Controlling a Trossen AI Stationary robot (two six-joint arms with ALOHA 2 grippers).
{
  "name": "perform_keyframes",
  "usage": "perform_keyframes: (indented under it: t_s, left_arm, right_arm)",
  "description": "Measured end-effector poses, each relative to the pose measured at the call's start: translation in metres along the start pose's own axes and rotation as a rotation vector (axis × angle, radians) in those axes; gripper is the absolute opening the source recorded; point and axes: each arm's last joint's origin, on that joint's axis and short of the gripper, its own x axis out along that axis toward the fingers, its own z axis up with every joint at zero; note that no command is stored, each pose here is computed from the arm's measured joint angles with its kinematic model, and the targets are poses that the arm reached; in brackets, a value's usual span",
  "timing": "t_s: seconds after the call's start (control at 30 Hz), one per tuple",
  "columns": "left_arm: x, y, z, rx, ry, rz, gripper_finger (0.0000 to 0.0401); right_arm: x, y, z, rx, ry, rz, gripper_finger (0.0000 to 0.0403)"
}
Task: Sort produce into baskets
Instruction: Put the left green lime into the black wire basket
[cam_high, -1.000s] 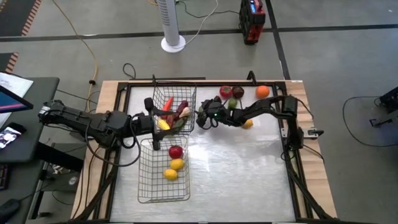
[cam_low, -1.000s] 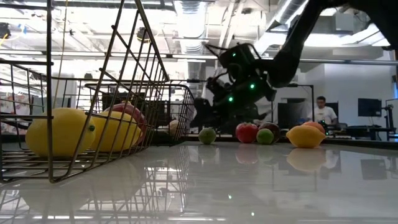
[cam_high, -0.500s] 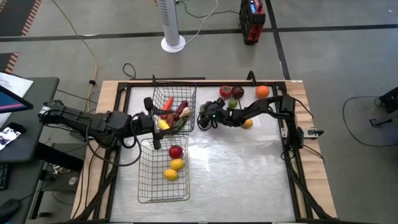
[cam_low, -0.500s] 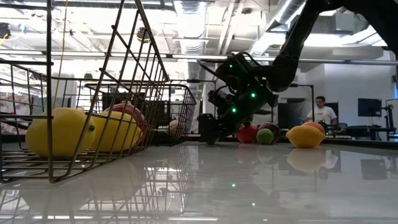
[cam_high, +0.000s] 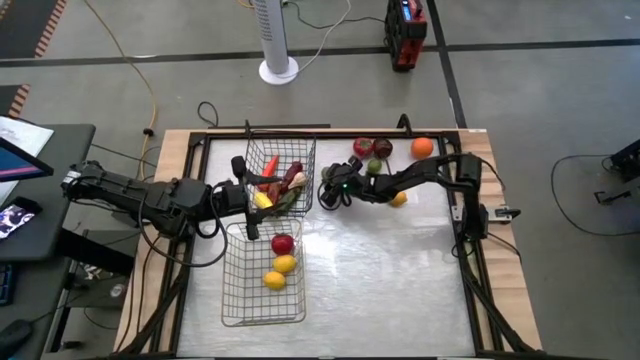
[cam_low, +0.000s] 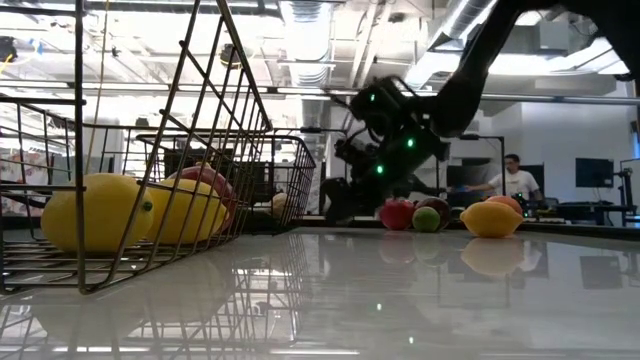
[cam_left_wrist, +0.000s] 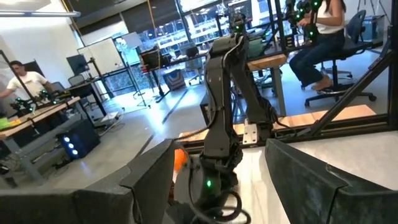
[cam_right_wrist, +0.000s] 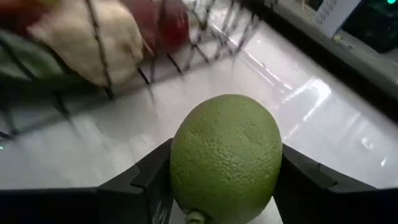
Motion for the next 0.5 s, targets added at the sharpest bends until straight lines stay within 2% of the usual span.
perform_keyframes:
  t_s: [0.2,0.5]
  left_arm:
    - [0.0,0.0,0.0,0.001,0.002,-0.001,0.0242]
    - [-0.005,0.002,0.001,-0.005,0.001,-0.001,0.0242]
  right_arm:
    - [-0.026,0.0,0.023,-0.027,-0.032,-0.002,0.0241]
    - [-0.075,0.019,0.064,-0.141,-0.26,0.056,0.0241]
